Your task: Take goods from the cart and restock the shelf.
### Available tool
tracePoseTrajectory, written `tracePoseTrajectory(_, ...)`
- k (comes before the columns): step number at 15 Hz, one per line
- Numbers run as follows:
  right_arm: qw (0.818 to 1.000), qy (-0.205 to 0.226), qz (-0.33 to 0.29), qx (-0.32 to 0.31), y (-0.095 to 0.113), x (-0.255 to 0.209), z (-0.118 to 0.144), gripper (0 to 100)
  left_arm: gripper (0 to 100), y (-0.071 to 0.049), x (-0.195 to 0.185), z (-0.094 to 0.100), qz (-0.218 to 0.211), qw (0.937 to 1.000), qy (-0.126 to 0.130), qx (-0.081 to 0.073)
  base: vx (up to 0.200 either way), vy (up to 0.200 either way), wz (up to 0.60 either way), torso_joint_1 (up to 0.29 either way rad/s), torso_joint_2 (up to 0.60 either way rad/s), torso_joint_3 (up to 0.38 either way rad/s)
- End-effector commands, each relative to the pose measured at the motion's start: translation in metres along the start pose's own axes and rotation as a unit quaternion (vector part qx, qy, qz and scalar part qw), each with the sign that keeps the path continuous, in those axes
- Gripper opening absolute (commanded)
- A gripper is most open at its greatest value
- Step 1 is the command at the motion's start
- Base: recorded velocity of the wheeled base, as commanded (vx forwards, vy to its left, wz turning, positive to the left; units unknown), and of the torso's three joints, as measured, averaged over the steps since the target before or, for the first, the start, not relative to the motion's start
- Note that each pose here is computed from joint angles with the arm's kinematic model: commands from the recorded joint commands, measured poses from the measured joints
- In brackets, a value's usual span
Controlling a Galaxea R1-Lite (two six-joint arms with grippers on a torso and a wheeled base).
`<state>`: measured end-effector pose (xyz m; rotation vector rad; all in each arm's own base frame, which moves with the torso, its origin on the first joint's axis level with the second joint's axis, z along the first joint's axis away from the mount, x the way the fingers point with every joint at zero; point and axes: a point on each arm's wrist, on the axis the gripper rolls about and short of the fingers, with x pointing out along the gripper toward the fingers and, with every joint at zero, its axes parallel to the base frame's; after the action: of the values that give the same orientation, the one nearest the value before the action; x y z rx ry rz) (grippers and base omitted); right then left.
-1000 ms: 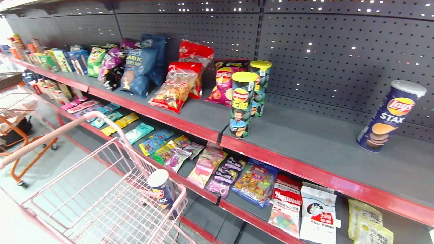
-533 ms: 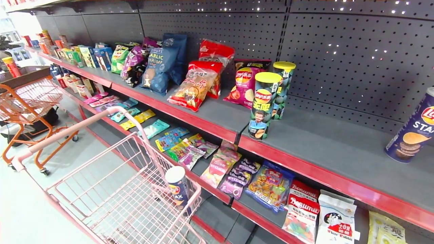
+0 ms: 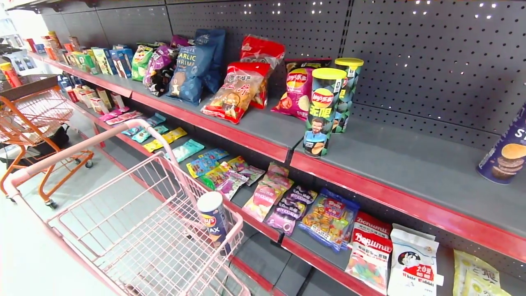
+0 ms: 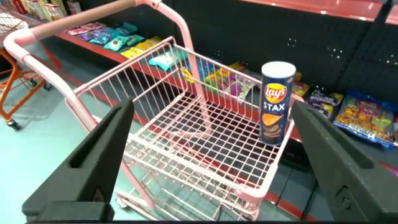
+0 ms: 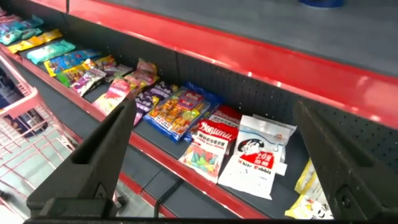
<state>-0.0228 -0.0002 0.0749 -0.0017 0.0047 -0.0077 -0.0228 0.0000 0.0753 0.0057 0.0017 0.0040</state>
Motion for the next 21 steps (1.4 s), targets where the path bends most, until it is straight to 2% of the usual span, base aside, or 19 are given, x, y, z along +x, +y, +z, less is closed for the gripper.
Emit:
tracePoseTrajectory(1, 1.000, 0.000, 0.000, 0.000, 0.000, 0.000, 0.000, 100, 100, 0.000, 0.000, 0.000, 0.000, 1.0000, 0.000, 0.000, 0.000, 0.000, 0.00, -0.154, 0.39, 0.237)
tracePoseTrajectory(10, 1.000, 0.000, 0.000, 0.000, 0.000, 0.000, 0.000, 100, 100, 0.000, 0.000, 0.000, 0.000, 1.0000, 0.001, 0.000, 0.000, 0.000, 0.00, -0.189, 0.53, 0.334)
tracePoseTrajectory(13, 1.000, 0.000, 0.000, 0.000, 0.000, 0.000, 0.000, 100, 100, 0.000, 0.000, 0.000, -0.007, 0.9999, -0.002, 0.010, 0.000, 0.000, 0.00, -0.090, 0.29, 0.190)
tracePoseTrajectory(14, 1.000, 0.000, 0.000, 0.001, 0.000, 0.000, 0.000, 100, 100, 0.000, -0.002, 0.010, -0.010, 0.9997, -0.020, 0.010, 0.000, 0.000, 0.00, -0.022, 0.09, 0.051)
tracePoseTrajectory(15, 1.000, 0.000, 0.000, 0.001, 0.000, 0.000, 0.000, 100, 100, 0.000, -0.003, 0.052, -0.029, 0.9982, -0.051, -0.011, 0.000, 0.000, 0.00, -0.012, 0.06, 0.027)
tracePoseTrajectory(16, 1.000, 0.000, 0.000, 0.001, 0.000, 0.000, 0.000, 100, 100, 0.000, 0.004, 0.078, -0.040, 0.9975, -0.044, -0.038, 0.000, 0.000, 0.00, 0.000, 0.00, 0.000)
tracePoseTrajectory(17, 1.000, 0.000, 0.000, 0.001, 0.000, 0.000, 0.000, 100, 100, 0.000, 0.023, 0.128, -0.056, 0.9947, -0.034, -0.079, 0.000, 0.000, 0.00, 0.000, 0.00, 0.000)
tracePoseTrajectory(18, 1.000, 0.000, 0.000, 0.000, 0.000, 0.000, 0.000, 100, 100, -0.001, 0.032, 0.138, -0.057, 0.9949, -0.024, -0.080, 0.000, 0.000, 0.00, 0.000, 0.00, 0.000)
tracePoseTrajectory(19, 1.000, 0.000, 0.000, 0.001, 0.000, 0.000, 0.000, 100, 100, -0.003, 0.070, 0.157, -0.053, 0.9962, 0.019, -0.067, 0.000, 0.000, 0.00, 0.000, 0.00, 0.000)
tracePoseTrajectory(20, 1.000, 0.000, 0.000, 0.001, 0.000, 0.000, 0.000, 100, 100, -0.005, 0.105, 0.158, -0.046, 0.9959, 0.054, -0.057, 0.000, 0.000, 0.00, 0.000, 0.00, 0.000)
tracePoseTrajectory(21, 1.000, 0.000, -0.001, 0.001, 0.000, 0.000, 0.000, 100, 100, -0.005, 0.141, 0.152, -0.034, 0.9949, 0.069, -0.066, 0.000, 0.000, 0.00, 0.000, 0.00, 0.000)
